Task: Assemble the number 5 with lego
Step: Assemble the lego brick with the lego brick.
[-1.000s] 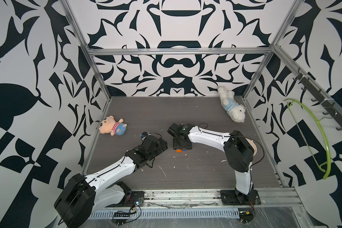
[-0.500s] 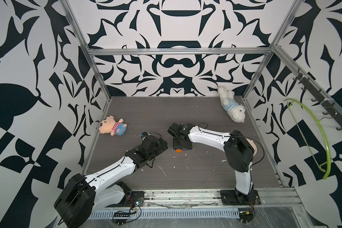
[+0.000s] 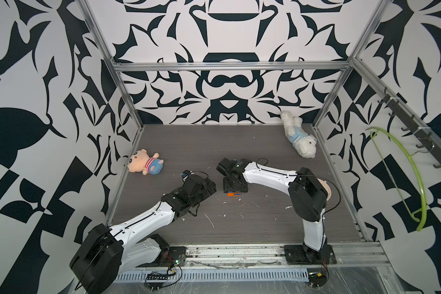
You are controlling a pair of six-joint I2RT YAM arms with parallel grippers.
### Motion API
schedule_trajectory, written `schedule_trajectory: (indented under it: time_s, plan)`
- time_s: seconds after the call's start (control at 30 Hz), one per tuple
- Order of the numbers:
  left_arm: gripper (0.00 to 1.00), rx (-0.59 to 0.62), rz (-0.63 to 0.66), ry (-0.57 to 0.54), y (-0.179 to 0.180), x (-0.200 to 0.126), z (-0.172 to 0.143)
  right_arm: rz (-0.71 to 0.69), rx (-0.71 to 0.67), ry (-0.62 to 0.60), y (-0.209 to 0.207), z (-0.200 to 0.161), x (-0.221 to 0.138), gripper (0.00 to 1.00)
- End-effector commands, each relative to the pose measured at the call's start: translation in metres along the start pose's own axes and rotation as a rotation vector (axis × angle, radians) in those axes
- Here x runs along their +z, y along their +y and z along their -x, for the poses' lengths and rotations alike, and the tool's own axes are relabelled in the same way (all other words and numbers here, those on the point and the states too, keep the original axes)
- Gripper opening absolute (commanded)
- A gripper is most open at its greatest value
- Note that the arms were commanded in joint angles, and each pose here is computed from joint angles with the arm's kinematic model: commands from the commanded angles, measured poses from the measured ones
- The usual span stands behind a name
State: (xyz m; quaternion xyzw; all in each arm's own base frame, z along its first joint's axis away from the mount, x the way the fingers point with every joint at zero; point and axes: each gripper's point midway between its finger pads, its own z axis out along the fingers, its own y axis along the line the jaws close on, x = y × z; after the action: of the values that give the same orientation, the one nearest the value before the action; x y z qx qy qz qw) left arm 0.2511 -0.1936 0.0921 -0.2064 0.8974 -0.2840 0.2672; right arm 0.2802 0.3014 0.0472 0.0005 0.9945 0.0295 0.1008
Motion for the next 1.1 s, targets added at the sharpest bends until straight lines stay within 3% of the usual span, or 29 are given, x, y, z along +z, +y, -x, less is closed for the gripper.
schedule_trajectory:
  time_s: [0.0,1.07]
  plan:
    - [0.99,0.006,0.003,-0.009,0.0,-0.001,0.004,-0.057,-0.019,0.084,-0.011,-0.017,0.021,0.62]
    - [0.99,0.007,0.013,-0.017,0.004,-0.003,0.004,-0.065,-0.028,0.12,-0.013,-0.019,0.03,0.62]
